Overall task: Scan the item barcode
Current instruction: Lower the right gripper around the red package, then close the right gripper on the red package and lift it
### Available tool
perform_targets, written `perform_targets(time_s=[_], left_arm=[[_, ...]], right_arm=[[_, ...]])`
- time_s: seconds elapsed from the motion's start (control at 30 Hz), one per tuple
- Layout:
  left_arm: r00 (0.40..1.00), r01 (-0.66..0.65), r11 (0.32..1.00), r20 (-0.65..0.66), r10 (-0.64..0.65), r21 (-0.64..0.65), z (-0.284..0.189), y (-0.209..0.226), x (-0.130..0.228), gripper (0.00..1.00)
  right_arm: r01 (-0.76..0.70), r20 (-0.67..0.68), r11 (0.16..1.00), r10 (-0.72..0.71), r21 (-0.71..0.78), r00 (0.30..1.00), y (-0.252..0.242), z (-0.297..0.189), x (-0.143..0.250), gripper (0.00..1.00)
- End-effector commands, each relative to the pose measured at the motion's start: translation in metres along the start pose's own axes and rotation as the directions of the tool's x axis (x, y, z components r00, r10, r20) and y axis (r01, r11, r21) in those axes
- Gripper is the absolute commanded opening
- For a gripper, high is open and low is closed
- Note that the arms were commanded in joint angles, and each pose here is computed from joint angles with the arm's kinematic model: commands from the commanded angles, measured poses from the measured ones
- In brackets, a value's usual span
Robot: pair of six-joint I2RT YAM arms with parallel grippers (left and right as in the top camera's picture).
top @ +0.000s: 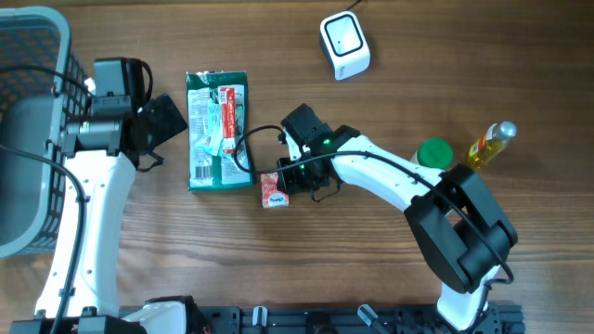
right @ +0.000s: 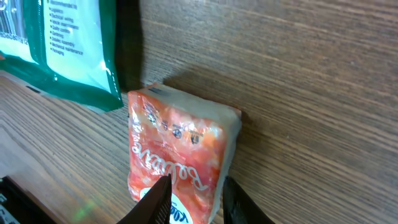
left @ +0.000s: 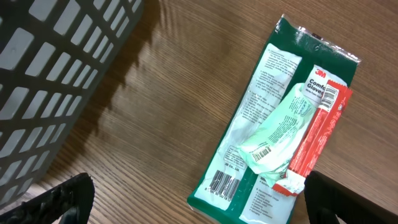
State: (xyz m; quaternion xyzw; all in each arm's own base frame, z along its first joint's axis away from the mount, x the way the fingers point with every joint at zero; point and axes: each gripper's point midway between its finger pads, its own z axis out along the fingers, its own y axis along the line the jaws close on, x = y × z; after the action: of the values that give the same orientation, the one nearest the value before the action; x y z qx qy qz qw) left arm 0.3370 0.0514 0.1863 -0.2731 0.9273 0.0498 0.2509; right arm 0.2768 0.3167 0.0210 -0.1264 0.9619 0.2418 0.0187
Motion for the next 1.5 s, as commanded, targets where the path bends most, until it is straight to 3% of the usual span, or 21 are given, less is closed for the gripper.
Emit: perform_targets(time_s=[0.0,0.7,0.87,0.97,1.13,1.23,1.3,1.37,1.47], left_arm=[[1.000,-0.016,1.000,-0.001,0.016,0.004,0.000,-0.002,0.000,1.00],[1.000,-0.015,1.000,-0.001,0.015,0.004,0.000,-0.002,0.000,1.00],[1.000,-0.015,1.000,-0.001,0.015,0.004,0.000,-0.002,0.000,1.00],[1.000,-0.015,1.000,-0.001,0.015,0.004,0.000,-0.002,0.000,1.00],[1.000,-0.015,1.000,-0.001,0.015,0.004,0.000,-0.002,0.000,1.00],[1.000,-0.016,1.000,-0.001,0.016,0.004,0.000,-0.002,0.000,1.00],[1.000,-0.016,1.000,-0.001,0.016,0.004,0.000,-0.002,0.000,1.00],[1.000,-0.015,1.000,-0.001,0.015,0.004,0.000,-0.002,0.000,1.00],[1.000,-0.015,1.000,-0.001,0.015,0.004,0.000,-0.002,0.000,1.00]], right_arm=[[0.001,-0.010,1.000,-0.001,-0.021,1.000,0.005,0.003,0.005,0.27],[0.001,0.005,1.000,-0.001,0.017,1.000,0.005,0.007,0.006,0.25],[-0.058,0.015,0.998,0.058,0.010,0.998,-0.005,0.018,0.013,0.26],[-0.072,0.019,0.997,0.072,0.006,0.997,-0.010,0.024,0.018,0.18],[-0.073,0.024,0.997,0.073,0.003,0.997,-0.010,0.024,0.017,0.17],[-0.074,0.028,0.997,0.075,-0.007,0.997,-0.012,0.021,0.013,0.04],[-0.048,0.007,0.997,0.049,-0.067,0.999,-0.010,0.012,0.012,0.04],[0.048,-0.017,0.972,-0.054,-0.230,0.998,0.006,-0.007,0.012,0.04],[0.236,0.062,0.806,-0.242,-0.542,0.968,0.034,-0.059,0.010,0.04]])
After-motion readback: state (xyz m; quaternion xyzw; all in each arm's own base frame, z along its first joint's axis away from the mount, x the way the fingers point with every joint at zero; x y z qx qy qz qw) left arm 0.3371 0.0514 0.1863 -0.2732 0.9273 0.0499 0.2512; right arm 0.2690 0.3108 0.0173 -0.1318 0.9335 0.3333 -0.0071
